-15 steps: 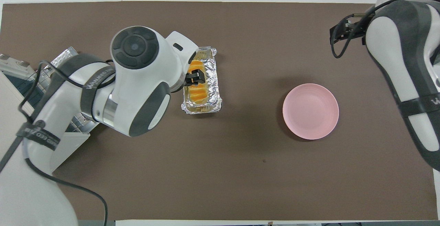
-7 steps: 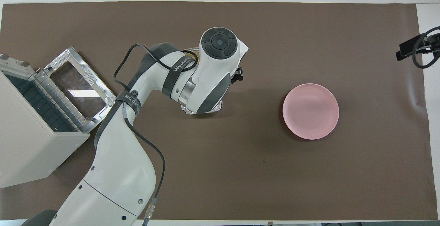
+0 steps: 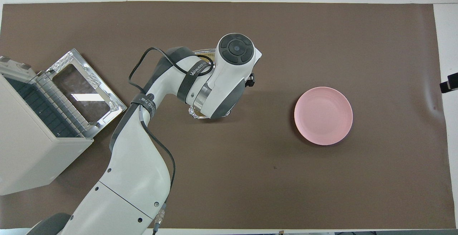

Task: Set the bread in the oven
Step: 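Carry the foil tray with the left gripper into the oven opening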

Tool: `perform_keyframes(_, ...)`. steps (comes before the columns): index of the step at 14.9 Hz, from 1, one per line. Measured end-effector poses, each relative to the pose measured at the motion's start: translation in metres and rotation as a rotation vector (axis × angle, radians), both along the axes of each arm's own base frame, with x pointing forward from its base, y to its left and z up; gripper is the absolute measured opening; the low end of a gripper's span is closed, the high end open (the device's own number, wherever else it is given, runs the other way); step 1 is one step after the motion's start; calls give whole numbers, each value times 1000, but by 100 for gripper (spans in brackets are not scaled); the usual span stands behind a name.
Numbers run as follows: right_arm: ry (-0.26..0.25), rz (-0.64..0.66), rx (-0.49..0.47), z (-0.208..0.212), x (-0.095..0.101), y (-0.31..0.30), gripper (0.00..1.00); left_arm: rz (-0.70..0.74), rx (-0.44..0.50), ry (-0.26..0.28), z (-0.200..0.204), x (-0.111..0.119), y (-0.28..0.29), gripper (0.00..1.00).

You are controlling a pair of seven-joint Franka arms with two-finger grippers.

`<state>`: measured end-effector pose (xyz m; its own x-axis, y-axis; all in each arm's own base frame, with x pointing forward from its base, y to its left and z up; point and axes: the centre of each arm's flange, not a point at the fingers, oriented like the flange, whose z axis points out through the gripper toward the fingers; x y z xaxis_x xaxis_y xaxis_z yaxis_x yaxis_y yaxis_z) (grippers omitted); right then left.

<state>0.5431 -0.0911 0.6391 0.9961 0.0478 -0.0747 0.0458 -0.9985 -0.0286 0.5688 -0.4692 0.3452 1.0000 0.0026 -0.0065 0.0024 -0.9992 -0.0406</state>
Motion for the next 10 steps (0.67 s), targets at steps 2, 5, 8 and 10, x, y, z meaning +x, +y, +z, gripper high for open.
perform_keyframes(2,-4,4,1,4,-6,3,100,-7,1,-5,-3,-1,-3,73)
perform_keyframes(5,-5,17,-2,6,-13,10,100,-19,15,-28,-11,1,-4,69)
perform_keyframes(8,-9,33,-24,7,-24,17,100,-22,24,-31,-18,2,-3,46)
perform_keyframes(10,-41,36,-34,8,-23,18,100,-21,30,-26,-22,1,-1,28)
